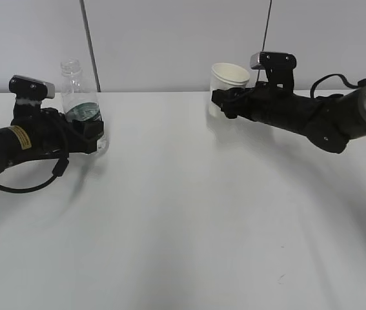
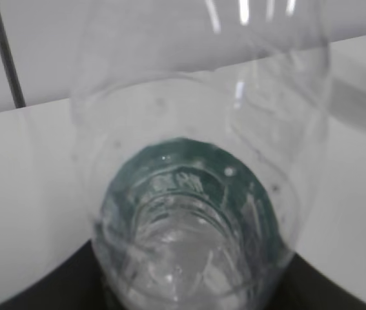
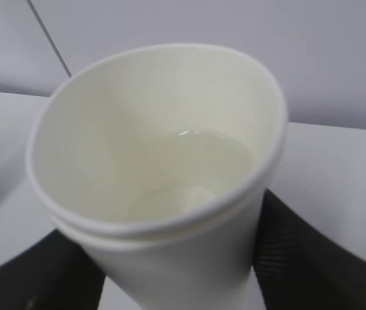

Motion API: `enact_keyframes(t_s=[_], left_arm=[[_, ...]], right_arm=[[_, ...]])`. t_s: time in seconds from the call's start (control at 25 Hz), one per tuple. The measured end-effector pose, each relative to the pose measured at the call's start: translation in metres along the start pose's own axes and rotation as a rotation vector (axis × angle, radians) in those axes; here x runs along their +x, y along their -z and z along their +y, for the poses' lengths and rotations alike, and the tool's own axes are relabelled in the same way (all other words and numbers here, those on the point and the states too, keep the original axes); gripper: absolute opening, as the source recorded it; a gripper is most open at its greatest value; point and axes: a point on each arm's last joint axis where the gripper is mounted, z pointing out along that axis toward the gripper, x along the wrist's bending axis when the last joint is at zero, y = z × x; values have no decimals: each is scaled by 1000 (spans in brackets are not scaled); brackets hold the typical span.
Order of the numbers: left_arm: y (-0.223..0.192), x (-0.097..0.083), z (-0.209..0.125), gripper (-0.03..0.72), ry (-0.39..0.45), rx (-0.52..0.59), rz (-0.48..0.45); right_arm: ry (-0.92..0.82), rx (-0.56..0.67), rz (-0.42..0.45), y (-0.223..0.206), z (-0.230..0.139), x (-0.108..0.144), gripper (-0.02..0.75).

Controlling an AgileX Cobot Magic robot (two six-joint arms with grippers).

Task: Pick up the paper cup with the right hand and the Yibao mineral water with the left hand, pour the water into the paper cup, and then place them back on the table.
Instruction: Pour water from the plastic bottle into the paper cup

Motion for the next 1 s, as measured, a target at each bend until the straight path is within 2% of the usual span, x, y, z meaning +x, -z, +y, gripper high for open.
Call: enact_keyframes(t_s=[0.8,1.0], left_arm=[[0,0,0,339,-3,-2,0],[0,0,0,339,-4,-3,0]], right_arm=[[54,88,24,-10,-43,-6,494],[55,70,49,-13,-50,-6,494]])
